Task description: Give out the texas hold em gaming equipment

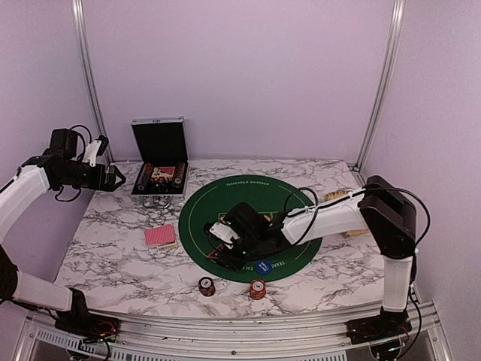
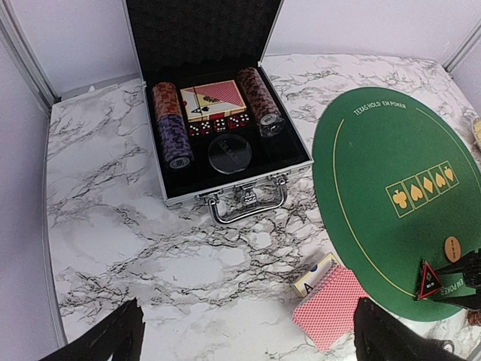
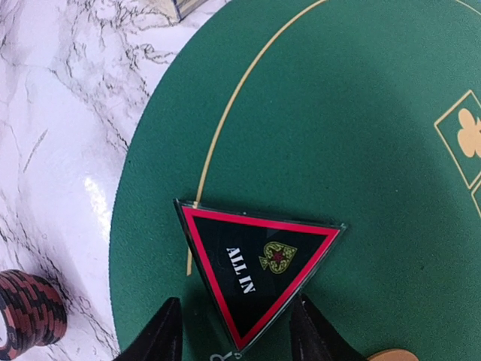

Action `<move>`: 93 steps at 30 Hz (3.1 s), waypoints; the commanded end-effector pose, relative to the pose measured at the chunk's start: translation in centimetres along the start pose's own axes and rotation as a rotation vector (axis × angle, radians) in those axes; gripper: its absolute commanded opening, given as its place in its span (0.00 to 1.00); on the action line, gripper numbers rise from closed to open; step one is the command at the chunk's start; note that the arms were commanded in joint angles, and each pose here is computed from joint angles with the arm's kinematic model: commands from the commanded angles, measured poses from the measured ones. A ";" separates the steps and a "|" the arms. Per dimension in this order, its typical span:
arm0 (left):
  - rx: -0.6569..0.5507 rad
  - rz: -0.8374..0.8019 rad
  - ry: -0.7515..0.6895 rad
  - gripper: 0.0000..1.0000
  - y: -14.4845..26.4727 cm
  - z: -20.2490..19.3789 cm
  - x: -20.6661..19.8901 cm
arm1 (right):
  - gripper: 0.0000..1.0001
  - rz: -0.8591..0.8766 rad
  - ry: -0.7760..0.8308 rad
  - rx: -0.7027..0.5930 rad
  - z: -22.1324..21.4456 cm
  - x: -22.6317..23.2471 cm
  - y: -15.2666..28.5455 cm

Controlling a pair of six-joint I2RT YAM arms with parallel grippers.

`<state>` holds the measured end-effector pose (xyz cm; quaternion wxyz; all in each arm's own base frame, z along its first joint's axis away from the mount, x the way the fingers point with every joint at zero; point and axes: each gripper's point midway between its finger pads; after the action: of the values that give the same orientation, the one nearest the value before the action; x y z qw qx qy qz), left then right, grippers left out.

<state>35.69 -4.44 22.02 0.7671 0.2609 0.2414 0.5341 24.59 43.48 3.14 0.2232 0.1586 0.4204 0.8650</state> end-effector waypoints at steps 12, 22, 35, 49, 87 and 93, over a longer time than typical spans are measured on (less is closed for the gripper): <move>0.020 -0.061 -0.019 0.99 -0.5 0.8 -0.6 | 0.35 -0.055 0.003 -0.005 1.3 -0.9 -2.7; 0.020 -0.033 -0.079 0.99 0.7 0.2 -0.6 | 0.35 -0.238 -0.106 -0.100 6.2 -4.2 -5.7; 0.058 -0.102 -0.112 0.99 1.2 -1.0 -2.0 | 0.41 -0.260 -0.175 -0.204 10.8 -5.4 -4.5; 0.075 -0.176 -0.108 0.99 1.6 -1.3 -3.3 | 0.91 -0.285 -0.371 -0.130 2.3 -7.4 5.6; 0.088 -0.190 -0.161 0.99 2.7 -2.6 -4.0 | 0.56 -0.409 -0.481 0.055 -5.5 -8.9 2.9; 0.087 -0.186 -0.162 0.99 2.8 -2.5 -4.0 | 0.69 -0.411 -0.485 0.059 -5.9 -8.7 3.8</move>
<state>31.67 -6.92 22.29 0.8172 0.3110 0.2231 0.4310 28.96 34.89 2.43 0.4714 0.2741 0.3812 0.7465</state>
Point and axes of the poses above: each gripper's point midway between its finger pads, its own y axis back along the fingers, its own x axis along the line the jaws close on, z = x × y, and after that the axes turned 3 degrees about -y, right-handed
